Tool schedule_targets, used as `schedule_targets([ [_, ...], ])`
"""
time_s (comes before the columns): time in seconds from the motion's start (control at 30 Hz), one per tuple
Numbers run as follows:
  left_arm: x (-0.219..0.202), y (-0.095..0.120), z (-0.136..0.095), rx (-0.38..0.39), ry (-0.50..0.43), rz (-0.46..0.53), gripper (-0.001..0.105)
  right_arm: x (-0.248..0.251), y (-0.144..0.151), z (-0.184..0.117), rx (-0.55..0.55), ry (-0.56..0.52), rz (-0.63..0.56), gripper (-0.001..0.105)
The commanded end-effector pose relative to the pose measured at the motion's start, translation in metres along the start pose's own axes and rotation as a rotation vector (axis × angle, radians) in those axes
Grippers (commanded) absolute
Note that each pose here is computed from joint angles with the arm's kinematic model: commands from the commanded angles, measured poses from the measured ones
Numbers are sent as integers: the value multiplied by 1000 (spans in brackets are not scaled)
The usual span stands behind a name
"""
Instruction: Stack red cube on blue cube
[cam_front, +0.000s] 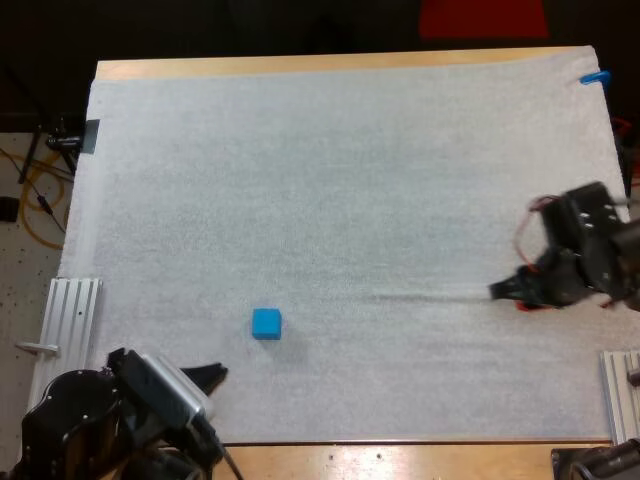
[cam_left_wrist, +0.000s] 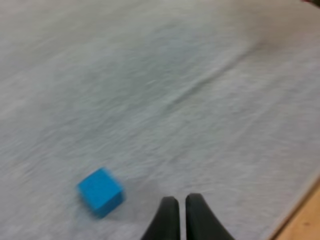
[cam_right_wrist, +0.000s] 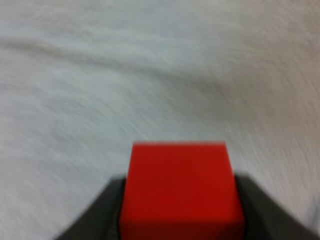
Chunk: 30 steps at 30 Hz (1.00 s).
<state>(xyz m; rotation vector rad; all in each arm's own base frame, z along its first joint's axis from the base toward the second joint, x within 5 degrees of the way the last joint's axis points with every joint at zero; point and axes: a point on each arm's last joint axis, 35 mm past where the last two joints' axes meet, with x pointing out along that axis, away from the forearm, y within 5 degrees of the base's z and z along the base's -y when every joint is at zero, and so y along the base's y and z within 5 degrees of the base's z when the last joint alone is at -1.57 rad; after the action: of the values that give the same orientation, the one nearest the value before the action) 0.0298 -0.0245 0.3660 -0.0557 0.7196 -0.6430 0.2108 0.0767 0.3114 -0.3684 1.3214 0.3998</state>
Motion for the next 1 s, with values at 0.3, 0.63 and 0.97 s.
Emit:
schedule_targets([
  [0.3, -2, 9, -2, -78, 2, 258, 0, -2, 72, 80, -294, -65, 56, 14],
  [0.63, -3, 13, -6, -121, 11, 374, 0, 16, 151, 138, -550, -129, 100, 14],
  [0.97, -10, 13, -11, -178, -20, 401, 0, 41, 228, 158, -765, -127, 182, 14],
])
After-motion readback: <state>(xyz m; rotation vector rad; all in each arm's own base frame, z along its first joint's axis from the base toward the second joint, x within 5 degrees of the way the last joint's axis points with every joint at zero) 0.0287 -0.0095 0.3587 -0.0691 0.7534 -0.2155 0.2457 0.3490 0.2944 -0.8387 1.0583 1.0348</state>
